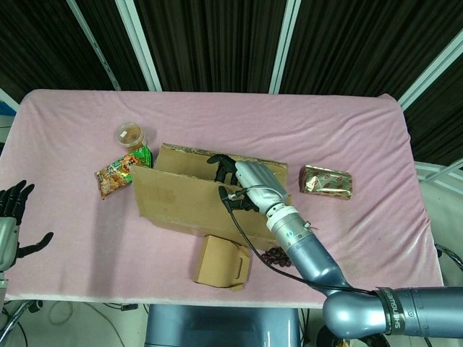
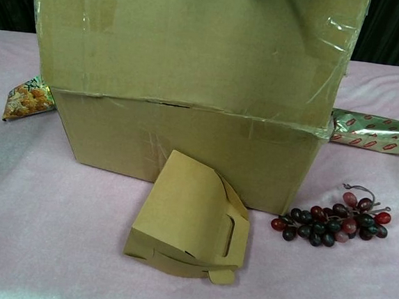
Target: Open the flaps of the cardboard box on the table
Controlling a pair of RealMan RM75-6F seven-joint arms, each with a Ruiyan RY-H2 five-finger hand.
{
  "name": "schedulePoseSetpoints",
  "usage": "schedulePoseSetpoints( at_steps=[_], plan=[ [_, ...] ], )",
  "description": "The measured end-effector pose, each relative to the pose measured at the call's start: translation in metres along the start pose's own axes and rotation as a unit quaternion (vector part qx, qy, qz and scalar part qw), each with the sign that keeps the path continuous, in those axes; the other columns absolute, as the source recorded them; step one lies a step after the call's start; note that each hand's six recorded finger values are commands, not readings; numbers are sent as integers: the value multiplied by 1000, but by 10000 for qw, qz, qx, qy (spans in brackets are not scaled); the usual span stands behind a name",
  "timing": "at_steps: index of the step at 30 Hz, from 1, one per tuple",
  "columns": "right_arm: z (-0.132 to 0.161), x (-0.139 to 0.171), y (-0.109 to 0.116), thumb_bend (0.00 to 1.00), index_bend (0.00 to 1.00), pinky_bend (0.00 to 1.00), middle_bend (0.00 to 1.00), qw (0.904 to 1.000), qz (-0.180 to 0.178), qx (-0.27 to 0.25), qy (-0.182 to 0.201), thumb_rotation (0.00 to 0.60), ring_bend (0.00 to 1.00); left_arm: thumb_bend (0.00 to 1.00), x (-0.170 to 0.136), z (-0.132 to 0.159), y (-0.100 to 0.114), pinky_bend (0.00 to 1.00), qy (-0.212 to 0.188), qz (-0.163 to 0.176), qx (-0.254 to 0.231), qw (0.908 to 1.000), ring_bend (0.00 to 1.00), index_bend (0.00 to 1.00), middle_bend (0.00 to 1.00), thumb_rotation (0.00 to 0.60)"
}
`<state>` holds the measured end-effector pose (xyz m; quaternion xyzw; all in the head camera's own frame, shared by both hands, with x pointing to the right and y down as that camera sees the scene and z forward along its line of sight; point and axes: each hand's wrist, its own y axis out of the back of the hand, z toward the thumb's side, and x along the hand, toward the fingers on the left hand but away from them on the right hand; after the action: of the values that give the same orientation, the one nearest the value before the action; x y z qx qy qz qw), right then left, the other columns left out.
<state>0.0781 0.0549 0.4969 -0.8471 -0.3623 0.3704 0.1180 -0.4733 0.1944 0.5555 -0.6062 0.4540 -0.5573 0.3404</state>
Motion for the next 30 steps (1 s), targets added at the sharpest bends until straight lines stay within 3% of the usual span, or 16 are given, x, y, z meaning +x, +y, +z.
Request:
schedulePoseSetpoints(
  at_steps=[10,30],
  plan=[
    [2,12,-8,540,186,553,434,9997,225,-89,-9,600,542,167,-1,1,0,0,-13,-2,-6,10000,0,0,0,600],
    [29,33,-33,540,168,553,434,9927,1046,-414,434,600,542,167,-1,1,0,0,-21,-11,-25,10000,0,0,0,600]
  ],
)
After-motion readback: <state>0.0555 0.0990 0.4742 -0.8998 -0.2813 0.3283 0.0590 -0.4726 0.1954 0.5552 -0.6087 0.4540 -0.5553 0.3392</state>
